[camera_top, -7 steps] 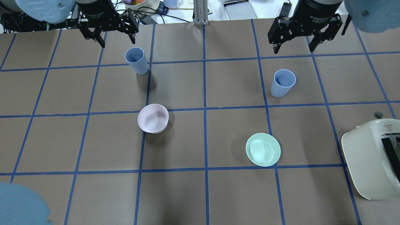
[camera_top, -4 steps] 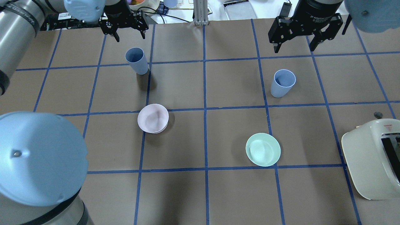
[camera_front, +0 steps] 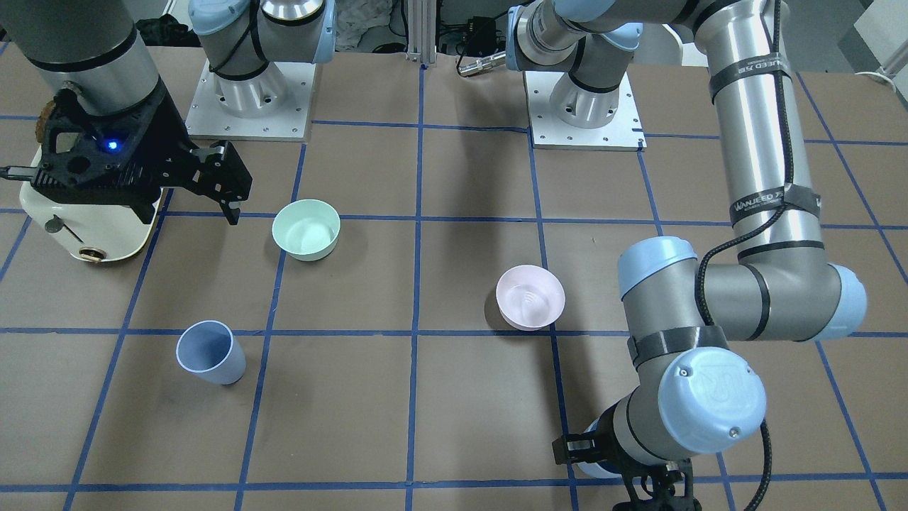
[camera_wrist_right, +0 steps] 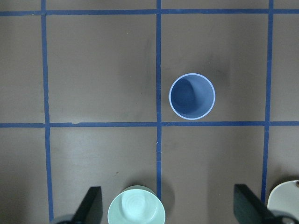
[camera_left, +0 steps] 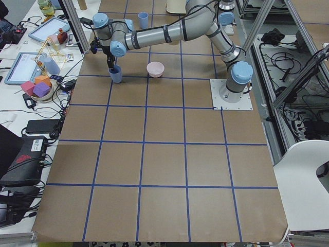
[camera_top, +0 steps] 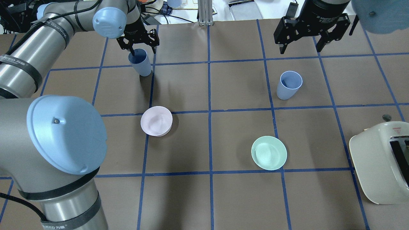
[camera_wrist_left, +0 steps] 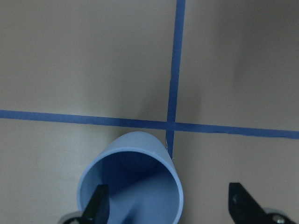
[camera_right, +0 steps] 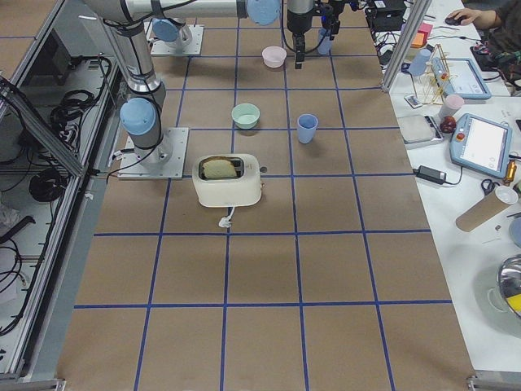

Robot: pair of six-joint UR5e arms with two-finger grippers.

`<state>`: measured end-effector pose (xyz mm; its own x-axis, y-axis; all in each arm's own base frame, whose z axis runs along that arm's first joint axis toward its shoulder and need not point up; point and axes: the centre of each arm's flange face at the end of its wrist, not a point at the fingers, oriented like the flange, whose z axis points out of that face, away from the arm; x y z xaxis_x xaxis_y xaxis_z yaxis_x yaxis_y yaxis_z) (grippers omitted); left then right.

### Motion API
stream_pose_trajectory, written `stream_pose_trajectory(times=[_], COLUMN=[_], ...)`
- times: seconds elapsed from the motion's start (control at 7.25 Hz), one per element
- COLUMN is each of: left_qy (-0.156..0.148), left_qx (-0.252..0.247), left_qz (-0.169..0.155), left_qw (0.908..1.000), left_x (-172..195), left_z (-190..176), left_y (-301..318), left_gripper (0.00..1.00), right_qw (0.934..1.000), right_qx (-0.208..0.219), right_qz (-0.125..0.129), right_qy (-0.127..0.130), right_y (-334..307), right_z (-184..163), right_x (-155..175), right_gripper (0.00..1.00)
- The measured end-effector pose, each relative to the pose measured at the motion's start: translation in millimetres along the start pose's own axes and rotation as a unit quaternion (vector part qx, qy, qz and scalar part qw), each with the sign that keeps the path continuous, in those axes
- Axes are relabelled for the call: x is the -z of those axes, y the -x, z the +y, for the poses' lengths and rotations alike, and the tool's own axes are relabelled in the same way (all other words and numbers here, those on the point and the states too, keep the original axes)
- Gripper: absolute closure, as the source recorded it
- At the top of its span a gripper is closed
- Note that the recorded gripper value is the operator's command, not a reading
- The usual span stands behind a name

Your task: Stack blue cups with both arms

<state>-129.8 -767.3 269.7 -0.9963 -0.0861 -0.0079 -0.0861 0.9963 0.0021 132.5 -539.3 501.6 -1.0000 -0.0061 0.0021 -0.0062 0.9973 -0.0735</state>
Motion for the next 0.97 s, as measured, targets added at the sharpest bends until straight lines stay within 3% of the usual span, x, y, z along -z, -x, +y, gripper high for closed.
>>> stream_pose_trajectory(times=[0.55, 0.83, 0.97], left_qy=[-0.002, -0.020, -0.028], left_qx=[-0.009, -0.022, 0.006], left_qz=[-0.006, -0.017, -0.011], left_qw=[0.9999, 0.9994, 0.9995], left_x=[1, 28, 32], left_z=[5, 36, 57], left_y=[-21, -98, -148], left_gripper=[1.00, 1.00, 1.00], right_qw=[1.0000, 1.0000, 1.0000], right_qx=[0.000, 0.001, 0.000], right_qz=[0.000, 0.000, 0.000], right_qy=[0.001, 0.001, 0.001], right_y=[0, 0, 0], right_z=[0, 0, 0], right_x=[-1, -1, -1], right_gripper=[0.00, 0.00, 0.00])
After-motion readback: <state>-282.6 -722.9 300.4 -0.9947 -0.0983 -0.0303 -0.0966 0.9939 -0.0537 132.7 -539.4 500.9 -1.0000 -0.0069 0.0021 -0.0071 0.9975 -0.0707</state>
